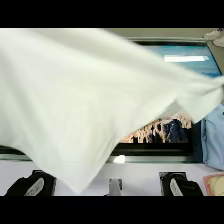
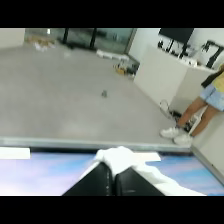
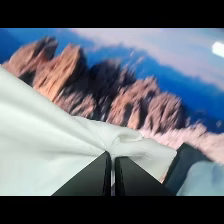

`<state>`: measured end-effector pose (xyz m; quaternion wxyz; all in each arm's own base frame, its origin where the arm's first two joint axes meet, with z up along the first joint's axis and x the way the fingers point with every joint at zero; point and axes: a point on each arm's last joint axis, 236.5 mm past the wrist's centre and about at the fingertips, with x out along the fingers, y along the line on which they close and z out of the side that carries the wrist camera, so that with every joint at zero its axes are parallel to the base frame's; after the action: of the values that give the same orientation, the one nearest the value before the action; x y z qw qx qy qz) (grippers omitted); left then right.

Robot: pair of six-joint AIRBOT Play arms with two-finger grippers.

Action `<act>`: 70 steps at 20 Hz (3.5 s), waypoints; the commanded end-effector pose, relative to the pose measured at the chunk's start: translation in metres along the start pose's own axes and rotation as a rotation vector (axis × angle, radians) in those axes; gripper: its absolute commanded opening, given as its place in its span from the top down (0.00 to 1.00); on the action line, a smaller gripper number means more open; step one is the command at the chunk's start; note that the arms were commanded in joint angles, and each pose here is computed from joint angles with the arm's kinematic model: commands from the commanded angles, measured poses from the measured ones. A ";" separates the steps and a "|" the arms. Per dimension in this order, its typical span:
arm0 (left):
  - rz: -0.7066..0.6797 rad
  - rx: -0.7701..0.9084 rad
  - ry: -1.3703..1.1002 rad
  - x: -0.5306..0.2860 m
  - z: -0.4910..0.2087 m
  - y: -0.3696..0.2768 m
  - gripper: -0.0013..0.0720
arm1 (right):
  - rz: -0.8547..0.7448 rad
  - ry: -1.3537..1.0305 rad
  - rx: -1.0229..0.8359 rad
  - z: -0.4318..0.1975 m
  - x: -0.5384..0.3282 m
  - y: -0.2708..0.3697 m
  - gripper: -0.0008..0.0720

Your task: Fold the shirts.

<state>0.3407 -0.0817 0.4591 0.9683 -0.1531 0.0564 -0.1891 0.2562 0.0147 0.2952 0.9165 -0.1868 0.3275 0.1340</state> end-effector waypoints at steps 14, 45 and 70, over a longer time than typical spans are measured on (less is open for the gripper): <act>-0.096 -0.574 1.377 0.089 -0.474 0.047 0.12 | 0.441 0.581 0.344 -0.227 0.160 0.124 0.95; -0.435 -0.198 0.565 0.050 -0.305 -0.075 0.94 | -0.063 -0.145 -0.009 0.025 0.064 -0.030 0.95; 0.108 -0.213 0.549 0.080 -0.239 0.109 0.93 | 0.136 0.168 -0.013 0.041 0.173 -0.076 0.95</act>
<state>0.3898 -0.0861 0.2995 0.9398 -0.1647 0.2327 -0.1885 0.3944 -0.0208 0.3340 0.9155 -0.2462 0.2953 0.1185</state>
